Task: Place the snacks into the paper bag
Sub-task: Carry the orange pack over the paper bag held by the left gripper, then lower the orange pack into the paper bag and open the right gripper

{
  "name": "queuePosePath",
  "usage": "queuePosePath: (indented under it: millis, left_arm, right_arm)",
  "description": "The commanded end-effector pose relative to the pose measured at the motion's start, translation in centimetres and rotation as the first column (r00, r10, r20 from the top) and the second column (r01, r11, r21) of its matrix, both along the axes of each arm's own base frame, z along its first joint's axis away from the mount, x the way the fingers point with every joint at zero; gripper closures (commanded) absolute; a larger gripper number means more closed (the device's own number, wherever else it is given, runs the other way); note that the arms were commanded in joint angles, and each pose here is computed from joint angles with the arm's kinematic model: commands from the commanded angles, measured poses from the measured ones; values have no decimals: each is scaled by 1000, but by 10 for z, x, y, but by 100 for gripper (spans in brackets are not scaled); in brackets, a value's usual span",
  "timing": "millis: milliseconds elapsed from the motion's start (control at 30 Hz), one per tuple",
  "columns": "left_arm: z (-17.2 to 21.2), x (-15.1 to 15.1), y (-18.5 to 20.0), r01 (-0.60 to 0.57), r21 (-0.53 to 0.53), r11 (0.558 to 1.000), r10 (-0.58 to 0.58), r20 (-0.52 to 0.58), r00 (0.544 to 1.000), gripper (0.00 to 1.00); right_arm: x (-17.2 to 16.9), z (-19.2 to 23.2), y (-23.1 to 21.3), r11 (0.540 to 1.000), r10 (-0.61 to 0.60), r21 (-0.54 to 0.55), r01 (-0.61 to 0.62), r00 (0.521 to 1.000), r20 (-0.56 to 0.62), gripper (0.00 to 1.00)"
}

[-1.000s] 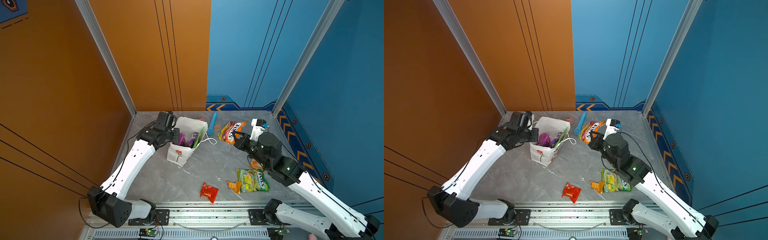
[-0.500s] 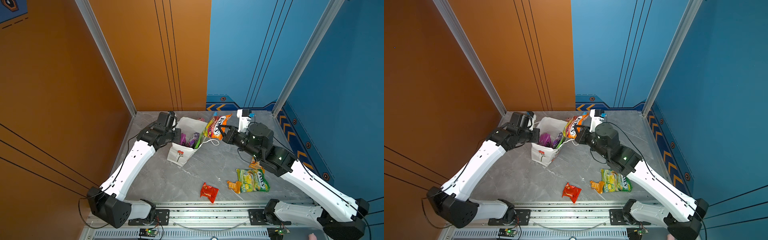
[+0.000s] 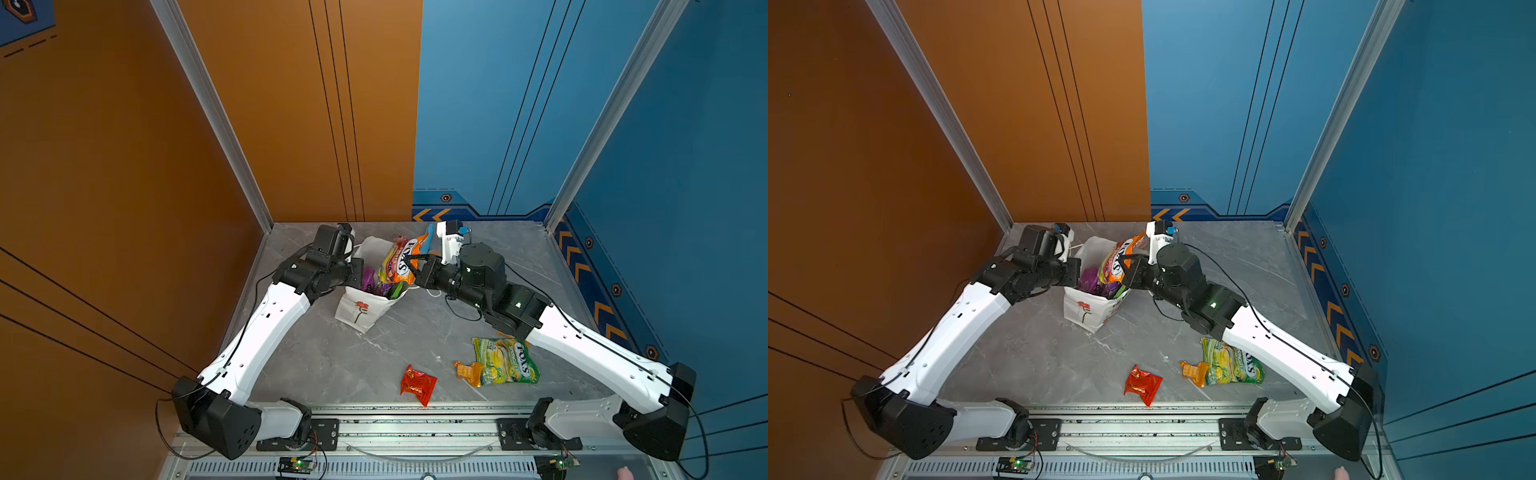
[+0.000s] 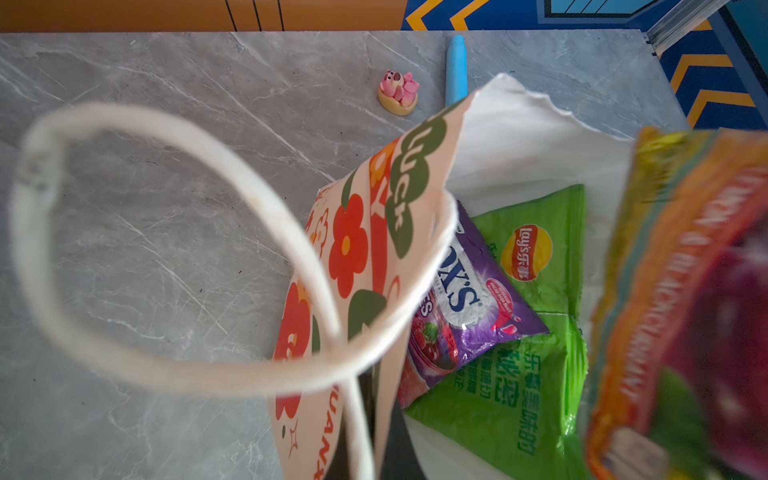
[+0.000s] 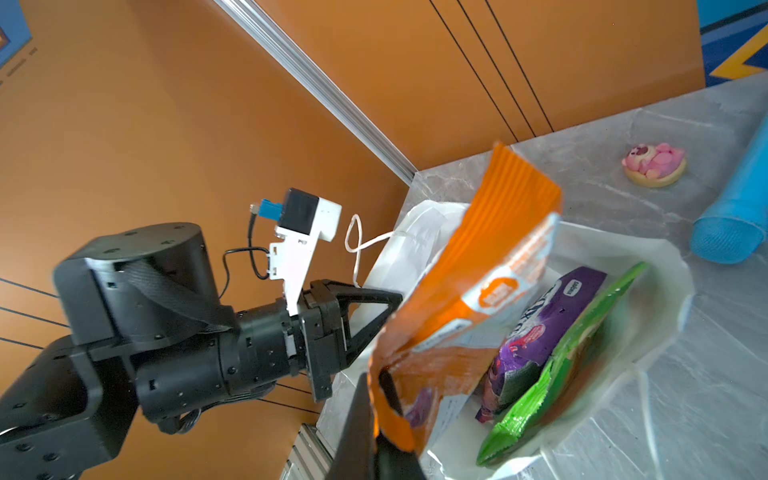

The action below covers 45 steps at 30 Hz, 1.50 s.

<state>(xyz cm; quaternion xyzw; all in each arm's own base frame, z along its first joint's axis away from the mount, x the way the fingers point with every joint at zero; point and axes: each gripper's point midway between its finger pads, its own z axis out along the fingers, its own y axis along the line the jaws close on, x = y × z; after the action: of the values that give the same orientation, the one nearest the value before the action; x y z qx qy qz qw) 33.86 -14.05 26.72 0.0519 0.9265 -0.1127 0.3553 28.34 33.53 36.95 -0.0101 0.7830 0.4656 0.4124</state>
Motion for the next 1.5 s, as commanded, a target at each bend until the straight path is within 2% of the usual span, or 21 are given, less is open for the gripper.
queuePosePath:
  millis: [0, 233, 700, 1033, 1467]
  left_arm:
    - [31, -1, -11, 54, -53, 997, -48, 111, 993, 100]
    - [31, -2, -17, 80, -55, 995, -73, 111, 991, 100]
    - [33, -6, -27, 125, -73, 989, -116, 120, 986, 100]
    - [34, -6, -27, 128, -71, 989, -118, 124, 985, 100]
    - [34, -7, -28, 135, -70, 988, -125, 126, 984, 100]
  right_arm:
    - [-2, 33, 12, 992, 38, 120, -42, 999, 39, 100]
    - [-3, 14, 35, 989, 83, 126, -82, 997, -3, 100]
    - [7, -7, 49, 990, 81, 119, -79, 997, -6, 100]
    - [8, -47, 64, 998, 59, 7, -59, 998, -22, 100]
    - [18, -82, 82, 994, 76, -70, -81, 994, -75, 100]
